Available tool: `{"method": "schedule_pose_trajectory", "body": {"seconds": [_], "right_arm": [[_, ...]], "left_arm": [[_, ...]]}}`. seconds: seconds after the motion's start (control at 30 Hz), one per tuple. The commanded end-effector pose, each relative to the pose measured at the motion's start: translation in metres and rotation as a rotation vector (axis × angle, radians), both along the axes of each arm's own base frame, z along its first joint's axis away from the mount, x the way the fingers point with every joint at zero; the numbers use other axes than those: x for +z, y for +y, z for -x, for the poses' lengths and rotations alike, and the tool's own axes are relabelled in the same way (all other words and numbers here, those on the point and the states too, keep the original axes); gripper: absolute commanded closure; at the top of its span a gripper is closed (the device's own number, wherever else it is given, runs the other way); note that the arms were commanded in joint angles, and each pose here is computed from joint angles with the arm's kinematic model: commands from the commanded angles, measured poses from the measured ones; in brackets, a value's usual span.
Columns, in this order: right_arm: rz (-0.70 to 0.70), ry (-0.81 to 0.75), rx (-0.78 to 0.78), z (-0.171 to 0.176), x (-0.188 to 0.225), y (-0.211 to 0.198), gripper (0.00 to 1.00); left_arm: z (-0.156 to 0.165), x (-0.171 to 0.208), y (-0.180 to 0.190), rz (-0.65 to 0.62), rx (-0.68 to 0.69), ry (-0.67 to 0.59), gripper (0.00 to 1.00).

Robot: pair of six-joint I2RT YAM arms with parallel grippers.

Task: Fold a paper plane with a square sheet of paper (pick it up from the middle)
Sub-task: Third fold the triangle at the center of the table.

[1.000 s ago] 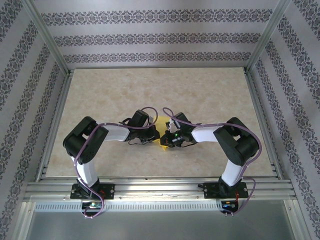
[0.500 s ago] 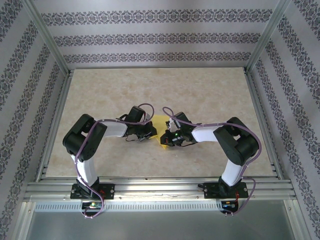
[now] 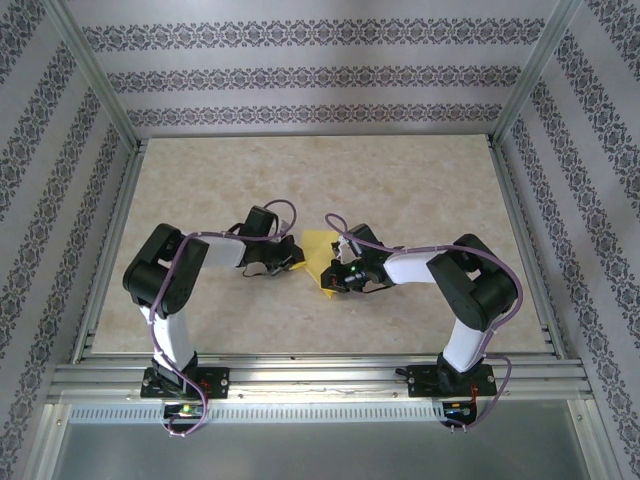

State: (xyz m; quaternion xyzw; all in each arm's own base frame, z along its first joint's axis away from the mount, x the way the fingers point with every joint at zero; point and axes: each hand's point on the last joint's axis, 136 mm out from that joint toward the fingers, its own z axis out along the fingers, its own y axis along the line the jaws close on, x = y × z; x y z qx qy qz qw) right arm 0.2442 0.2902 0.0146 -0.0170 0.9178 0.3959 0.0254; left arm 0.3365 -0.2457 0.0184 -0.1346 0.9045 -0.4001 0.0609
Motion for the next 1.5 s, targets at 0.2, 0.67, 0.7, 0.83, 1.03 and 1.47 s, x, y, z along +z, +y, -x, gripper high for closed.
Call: {"method": "schedule_pose_trajectory", "body": {"seconds": [0.2,0.67,0.7,0.83,1.03,1.47], "right_arm": [[0.118,0.115,-0.004,0.026,-0.032,-0.026,1.0],[0.092,0.104,0.015,0.02,-0.024,-0.024,1.0],[0.089,0.106,0.012,0.019,-0.023,-0.024,1.0],[0.084,0.104,0.011,0.019,-0.022,-0.024,1.0],[0.036,0.091,0.014,0.015,-0.01,-0.016,1.0],[-0.01,0.025,0.024,-0.026,0.011,0.024,1.0]], "left_arm": [[-0.024,-0.007,0.04,-0.122,0.097,0.0,0.95],[-0.001,0.047,-0.013,0.038,-0.029,-0.116,0.93],[0.002,0.044,-0.018,0.048,-0.043,-0.11,0.93],[0.007,0.023,-0.028,0.047,-0.074,-0.072,0.93],[0.011,-0.009,-0.019,-0.021,-0.047,-0.014,0.94],[0.026,-0.027,-0.009,-0.066,-0.054,0.031,0.96]]}}
